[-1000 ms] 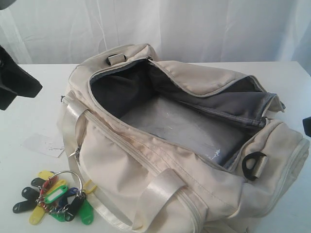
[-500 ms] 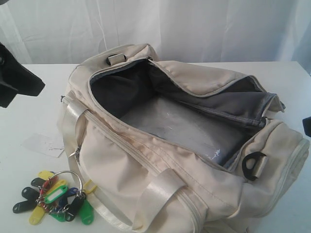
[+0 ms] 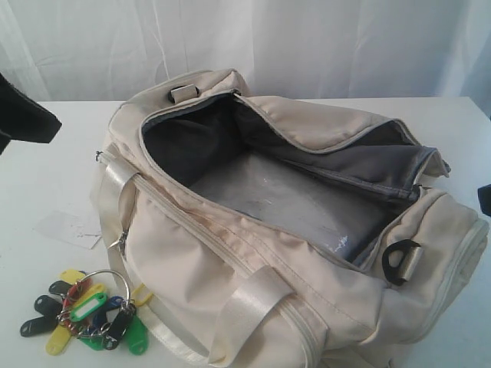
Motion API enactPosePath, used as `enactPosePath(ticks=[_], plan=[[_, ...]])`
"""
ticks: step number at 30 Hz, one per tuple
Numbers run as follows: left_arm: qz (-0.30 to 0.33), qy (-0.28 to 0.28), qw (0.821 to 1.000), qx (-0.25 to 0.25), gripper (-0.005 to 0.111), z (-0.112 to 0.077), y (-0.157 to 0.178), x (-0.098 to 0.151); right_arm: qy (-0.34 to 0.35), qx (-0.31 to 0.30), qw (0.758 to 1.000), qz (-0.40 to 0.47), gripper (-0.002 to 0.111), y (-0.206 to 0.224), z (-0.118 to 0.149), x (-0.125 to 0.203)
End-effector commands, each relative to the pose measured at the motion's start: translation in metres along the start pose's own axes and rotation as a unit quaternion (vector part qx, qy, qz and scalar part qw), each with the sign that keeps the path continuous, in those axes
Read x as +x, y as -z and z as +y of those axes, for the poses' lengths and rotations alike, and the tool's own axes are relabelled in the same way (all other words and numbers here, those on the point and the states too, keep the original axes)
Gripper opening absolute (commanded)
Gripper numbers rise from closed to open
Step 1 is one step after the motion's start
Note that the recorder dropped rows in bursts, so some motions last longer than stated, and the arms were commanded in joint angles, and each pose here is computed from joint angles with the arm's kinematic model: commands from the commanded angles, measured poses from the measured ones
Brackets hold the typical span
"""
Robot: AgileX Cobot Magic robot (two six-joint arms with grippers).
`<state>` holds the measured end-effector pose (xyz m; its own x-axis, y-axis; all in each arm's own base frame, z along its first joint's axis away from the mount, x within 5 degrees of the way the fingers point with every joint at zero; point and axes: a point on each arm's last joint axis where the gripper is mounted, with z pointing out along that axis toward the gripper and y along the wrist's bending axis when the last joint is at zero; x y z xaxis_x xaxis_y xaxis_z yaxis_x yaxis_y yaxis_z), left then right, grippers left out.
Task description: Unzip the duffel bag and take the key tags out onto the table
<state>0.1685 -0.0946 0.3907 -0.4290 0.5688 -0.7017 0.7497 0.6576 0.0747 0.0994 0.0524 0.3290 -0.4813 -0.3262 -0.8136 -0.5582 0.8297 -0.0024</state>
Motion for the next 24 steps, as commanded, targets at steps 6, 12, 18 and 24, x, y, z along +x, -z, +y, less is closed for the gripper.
enactPosePath(ticks=[6,12,18,24], plan=[[-0.145,0.021,0.982,-0.122,0.0,-0.022,0.098,0.026,0.004,-0.002,1.0,-0.001,0.0,0.0,0.001,0.001],[-0.352,0.149,0.896,-0.226,0.0,-0.036,0.104,0.066,0.004,-0.002,1.0,-0.001,0.0,0.0,0.001,0.001],[-0.5,0.4,0.743,-0.193,0.0,-0.037,0.042,0.148,0.004,-0.002,1.0,-0.001,0.0,0.0,0.001,0.001],[-0.516,0.456,0.705,-0.167,0.0,-0.046,0.002,0.197,0.004,-0.002,1.0,-0.001,0.0,0.0,0.001,0.001]])
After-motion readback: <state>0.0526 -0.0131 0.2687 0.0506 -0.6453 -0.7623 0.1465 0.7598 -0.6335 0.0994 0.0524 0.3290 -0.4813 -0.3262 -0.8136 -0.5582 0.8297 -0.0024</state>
